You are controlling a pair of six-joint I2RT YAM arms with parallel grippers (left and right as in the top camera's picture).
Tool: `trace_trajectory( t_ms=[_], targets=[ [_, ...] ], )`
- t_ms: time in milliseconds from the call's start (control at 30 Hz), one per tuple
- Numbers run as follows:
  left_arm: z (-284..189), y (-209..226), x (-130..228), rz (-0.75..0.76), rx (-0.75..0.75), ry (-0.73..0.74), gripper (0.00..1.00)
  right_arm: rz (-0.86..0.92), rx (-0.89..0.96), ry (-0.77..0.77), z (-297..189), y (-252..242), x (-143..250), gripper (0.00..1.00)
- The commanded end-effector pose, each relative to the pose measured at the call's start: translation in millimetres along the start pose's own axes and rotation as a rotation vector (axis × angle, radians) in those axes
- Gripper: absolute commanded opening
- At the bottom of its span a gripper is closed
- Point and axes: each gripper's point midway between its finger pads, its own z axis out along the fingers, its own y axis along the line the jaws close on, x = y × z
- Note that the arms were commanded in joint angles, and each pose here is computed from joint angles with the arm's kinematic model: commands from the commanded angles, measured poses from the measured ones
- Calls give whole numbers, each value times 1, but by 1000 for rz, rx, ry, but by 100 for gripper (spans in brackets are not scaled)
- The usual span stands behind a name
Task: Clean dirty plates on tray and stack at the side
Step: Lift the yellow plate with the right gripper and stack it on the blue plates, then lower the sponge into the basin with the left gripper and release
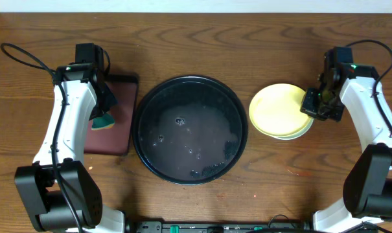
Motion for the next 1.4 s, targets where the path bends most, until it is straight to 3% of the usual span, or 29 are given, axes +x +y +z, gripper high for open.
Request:
trace_trajectory(
  t_ms=[0, 67, 100, 167, 233, 300, 533, 600, 667, 700, 900, 1000, 1067, 1233, 1367],
  targets=[
    [3, 5, 2, 13, -27, 7, 8, 28, 2, -44, -7, -12, -10, 1],
    [3, 5, 2, 13, -27, 7, 7, 44, 0, -58, -7, -17, -15, 1],
    [3, 5, 2, 13, -27, 7, 8, 48, -1, -62, -7, -18, -16, 7],
    [3, 5, 2, 13, -27, 7, 8, 36, -2, -66, -7, -18, -17, 19],
    [3, 5, 2, 13, -27, 7, 7, 12, -12, -65, -7, -15, -17, 44],
    [3, 5, 2, 14, -27, 7, 7, -47, -66, -55, -8, -4, -15, 54],
    [-17, -3, 12, 139, 73, 44, 7, -294, -324, -89, -36, 69, -13, 61],
    [-31, 1, 15, 161, 93, 34, 7, -321, -338, -135, -43, 81, -22, 74],
    [-47, 6, 16, 168, 110, 1, 8, -327, -354, -180, -48, 90, -30, 96],
    [-57, 10, 16, 161, 121, -23, 7, -318, -362, -201, -50, 94, -35, 99],
    [-109, 16, 8, 138, 236, -204, 7, -280, -380, -228, -53, 100, -42, 99],
    [-123, -10, 12, 244, 399, -216, 7, -279, -379, -224, -52, 99, -41, 99],
    [-118, -17, 15, 251, 424, -190, 7, -279, -378, -222, -52, 99, -41, 99],
    [-67, 5, 3, 257, 172, -145, 7, -278, -376, -212, -51, 98, -39, 99],
    [-25, -5, -9, 422, 99, -99, 7, -277, -376, -212, -51, 98, -39, 99]
  ],
)
